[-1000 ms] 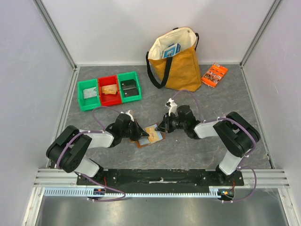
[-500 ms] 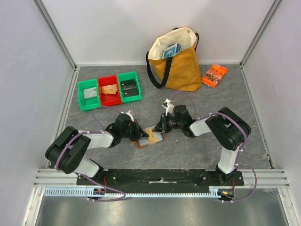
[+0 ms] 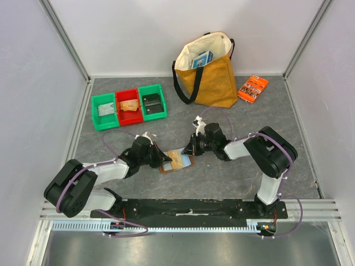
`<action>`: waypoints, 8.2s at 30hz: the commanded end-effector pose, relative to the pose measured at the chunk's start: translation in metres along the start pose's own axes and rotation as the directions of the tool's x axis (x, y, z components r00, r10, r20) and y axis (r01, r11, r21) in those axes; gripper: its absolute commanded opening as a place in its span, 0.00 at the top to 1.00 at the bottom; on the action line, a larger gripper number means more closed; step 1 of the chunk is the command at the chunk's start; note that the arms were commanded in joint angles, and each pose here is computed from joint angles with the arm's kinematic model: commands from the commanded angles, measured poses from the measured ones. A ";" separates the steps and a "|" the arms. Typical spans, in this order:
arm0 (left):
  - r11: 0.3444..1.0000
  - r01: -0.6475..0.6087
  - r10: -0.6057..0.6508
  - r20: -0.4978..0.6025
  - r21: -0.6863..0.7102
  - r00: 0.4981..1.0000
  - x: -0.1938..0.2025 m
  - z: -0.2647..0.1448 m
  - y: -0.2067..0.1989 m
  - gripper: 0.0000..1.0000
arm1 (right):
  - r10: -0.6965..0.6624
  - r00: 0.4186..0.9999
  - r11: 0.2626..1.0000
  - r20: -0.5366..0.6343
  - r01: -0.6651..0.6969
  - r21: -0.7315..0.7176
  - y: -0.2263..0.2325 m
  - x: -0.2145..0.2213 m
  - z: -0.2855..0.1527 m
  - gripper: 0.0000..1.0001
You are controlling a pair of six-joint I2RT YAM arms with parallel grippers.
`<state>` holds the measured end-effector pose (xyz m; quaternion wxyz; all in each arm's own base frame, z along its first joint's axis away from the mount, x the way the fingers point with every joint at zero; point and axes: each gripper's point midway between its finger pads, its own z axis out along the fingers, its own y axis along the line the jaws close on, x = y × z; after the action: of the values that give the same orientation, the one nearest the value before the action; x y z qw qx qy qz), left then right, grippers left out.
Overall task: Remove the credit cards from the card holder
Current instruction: Remove the credit card from the card holder, then place the credit card in the storage box.
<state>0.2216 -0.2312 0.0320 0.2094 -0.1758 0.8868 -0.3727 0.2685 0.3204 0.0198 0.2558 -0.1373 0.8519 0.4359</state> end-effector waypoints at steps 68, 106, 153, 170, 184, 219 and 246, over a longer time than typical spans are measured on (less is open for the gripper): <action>0.991 0.093 -0.092 -0.016 0.099 0.996 0.017 -0.012 0.014 0.98 | 0.075 0.980 0.985 -0.182 -0.044 0.169 -0.036 0.050 -0.010 1.00; 0.992 0.064 -0.060 -0.041 0.108 0.997 0.014 -0.004 0.010 0.91 | 0.025 0.980 1.000 -0.199 -0.021 0.022 0.004 0.035 0.002 1.00; 0.979 0.120 -0.109 -0.073 0.162 0.991 0.030 -0.020 0.020 0.98 | 0.077 0.959 0.972 -0.274 -0.011 0.234 -0.048 0.064 -0.005 1.00; 0.982 0.105 -0.103 -0.021 0.157 0.994 0.012 -0.014 0.013 0.60 | 0.067 0.962 0.978 -0.265 -0.011 0.207 -0.044 0.060 -0.006 1.00; 0.975 0.163 -0.164 -0.004 0.152 0.986 0.016 -0.023 0.023 0.98 | 0.072 0.960 0.977 -0.269 -0.013 0.215 -0.047 0.064 -0.006 1.00; 0.941 0.138 -0.332 0.759 0.310 0.560 -0.195 -0.151 -0.052 0.98 | -0.244 0.921 0.941 0.302 0.149 0.305 0.046 -0.102 -0.139 0.15; 0.830 0.496 -0.412 0.879 0.254 0.240 -0.369 -0.061 0.015 0.98 | -0.366 0.842 0.841 0.397 0.118 0.528 0.022 -0.113 -0.209 0.02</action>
<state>0.4909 -0.0332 0.1499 0.5246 -0.5629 0.5878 -0.2497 0.2832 0.1740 0.1994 0.5296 -0.0684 0.8177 0.2150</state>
